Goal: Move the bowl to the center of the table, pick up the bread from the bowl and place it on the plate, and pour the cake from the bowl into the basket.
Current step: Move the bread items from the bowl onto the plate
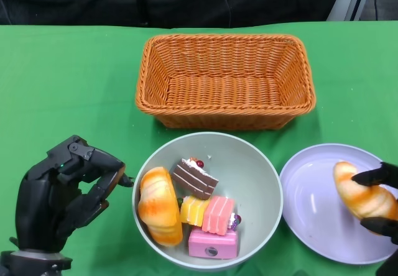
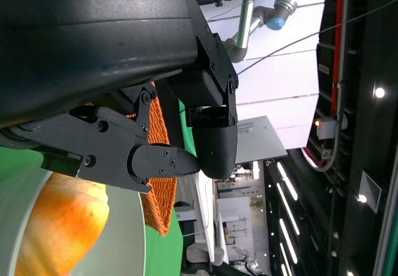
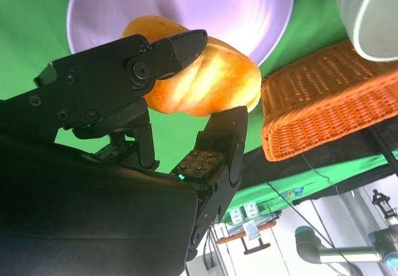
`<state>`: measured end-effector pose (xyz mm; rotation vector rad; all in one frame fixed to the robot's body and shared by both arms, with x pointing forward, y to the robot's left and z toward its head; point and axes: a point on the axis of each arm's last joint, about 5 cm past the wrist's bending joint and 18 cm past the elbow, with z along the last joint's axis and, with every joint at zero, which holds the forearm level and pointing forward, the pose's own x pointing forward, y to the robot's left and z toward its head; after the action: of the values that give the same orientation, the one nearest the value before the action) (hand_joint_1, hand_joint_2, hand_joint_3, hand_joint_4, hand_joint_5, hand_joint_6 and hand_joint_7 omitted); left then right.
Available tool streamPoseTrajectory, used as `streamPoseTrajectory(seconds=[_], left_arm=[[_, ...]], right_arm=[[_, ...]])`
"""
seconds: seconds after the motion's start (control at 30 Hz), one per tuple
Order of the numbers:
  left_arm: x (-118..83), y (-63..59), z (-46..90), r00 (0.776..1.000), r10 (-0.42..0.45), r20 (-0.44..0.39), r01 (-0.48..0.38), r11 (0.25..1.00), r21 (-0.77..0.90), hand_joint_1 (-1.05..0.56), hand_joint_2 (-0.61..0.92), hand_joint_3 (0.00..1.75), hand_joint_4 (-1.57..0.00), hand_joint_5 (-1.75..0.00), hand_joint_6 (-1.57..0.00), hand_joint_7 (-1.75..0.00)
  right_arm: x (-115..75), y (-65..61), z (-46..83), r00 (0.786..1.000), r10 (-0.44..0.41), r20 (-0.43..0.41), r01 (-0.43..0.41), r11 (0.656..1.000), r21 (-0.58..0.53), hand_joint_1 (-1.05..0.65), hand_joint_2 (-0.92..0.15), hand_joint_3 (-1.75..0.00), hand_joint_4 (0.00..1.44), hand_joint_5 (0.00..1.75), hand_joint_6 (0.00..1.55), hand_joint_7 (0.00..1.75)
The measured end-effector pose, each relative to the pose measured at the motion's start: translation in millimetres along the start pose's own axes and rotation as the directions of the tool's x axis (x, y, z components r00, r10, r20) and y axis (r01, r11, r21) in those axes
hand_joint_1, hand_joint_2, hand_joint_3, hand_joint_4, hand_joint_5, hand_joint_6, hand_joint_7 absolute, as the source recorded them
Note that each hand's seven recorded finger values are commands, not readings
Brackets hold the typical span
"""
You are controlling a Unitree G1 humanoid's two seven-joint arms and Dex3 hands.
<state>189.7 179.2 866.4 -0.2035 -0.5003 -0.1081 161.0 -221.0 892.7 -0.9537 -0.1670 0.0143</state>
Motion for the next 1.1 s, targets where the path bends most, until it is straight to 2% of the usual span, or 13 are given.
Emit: streamPoseTrajectory(seconds=[0.43, 0.63, 0.73, 0.83, 0.9, 1.03, 1.1], left_arm=[[-0.7, -0.9, 0.8, 1.000, 0.004, -0.002, -0.004, 1.000, 0.013, -0.15, 0.90, 0.36, -0.80, -1.41, -0.81, -1.20], [-1.2, -0.8, 0.4, 1.000, 0.005, -0.001, -0.005, 1.000, 0.013, -0.16, 0.91, 0.35, -0.79, -1.43, -0.82, -1.19], [-1.2, -0.8, 0.4, 1.000, 0.005, -0.001, -0.005, 1.000, 0.013, -0.16, 0.90, 0.35, -0.79, -1.44, -0.82, -1.19], [-1.1, -1.0, 0.4, 1.000, 0.004, -0.001, -0.004, 1.000, 0.013, -0.16, 0.90, 0.35, -0.78, -1.44, -0.82, -1.19], [-1.1, -1.0, 0.4, 1.000, 0.004, -0.002, -0.004, 1.000, 0.013, -0.16, 0.91, 0.34, -0.78, -1.44, -0.82, -1.20], [-1.1, -1.2, 0.3, 1.000, 0.003, -0.002, -0.003, 1.000, 0.014, -0.15, 0.91, 0.34, -0.79, -1.43, -0.82, -1.19], [-1.1, -1.2, 0.3, 1.000, 0.003, -0.002, -0.003, 1.000, 0.015, -0.15, 0.92, 0.34, -0.79, -1.42, -0.82, -1.19]], right_arm=[[13.0, 22.3, -8.2, 1.000, -0.019, -0.011, 0.019, 1.000, 0.001, -0.13, -0.92, -0.14, 0.70, 1.51, 0.92, 0.61], [14.8, 26.3, -11.3, 0.999, -0.020, -0.030, 0.020, 1.000, -0.004, -0.12, -0.92, -0.16, 0.66, 1.47, 0.89, 0.61], [15.1, 27.8, -10.5, 1.000, -0.007, -0.031, 0.007, 1.000, -0.002, -0.11, -0.92, -0.14, 0.69, 1.45, 0.89, 0.58], [15.0, 29.0, -9.9, 0.999, 0.016, -0.029, -0.017, 1.000, -0.002, -0.13, -0.92, -0.08, 0.71, 1.37, 0.92, 0.48], [15.2, 28.1, -9.8, 0.999, 0.028, -0.036, -0.028, 1.000, -0.006, -0.14, -0.92, -0.03, 0.70, 1.28, 0.98, 0.31], [15.9, 24.7, -7.5, 0.998, 0.034, -0.043, -0.035, 0.999, -0.016, -0.18, -0.91, 0.00, 0.68, 1.19, 1.00, 0.15], [15.2, 23.7, -7.0, 0.998, 0.037, -0.049, -0.038, 0.999, -0.021, -0.18, -0.90, 0.00, 0.74, 0.85, 0.96, 0.06]])
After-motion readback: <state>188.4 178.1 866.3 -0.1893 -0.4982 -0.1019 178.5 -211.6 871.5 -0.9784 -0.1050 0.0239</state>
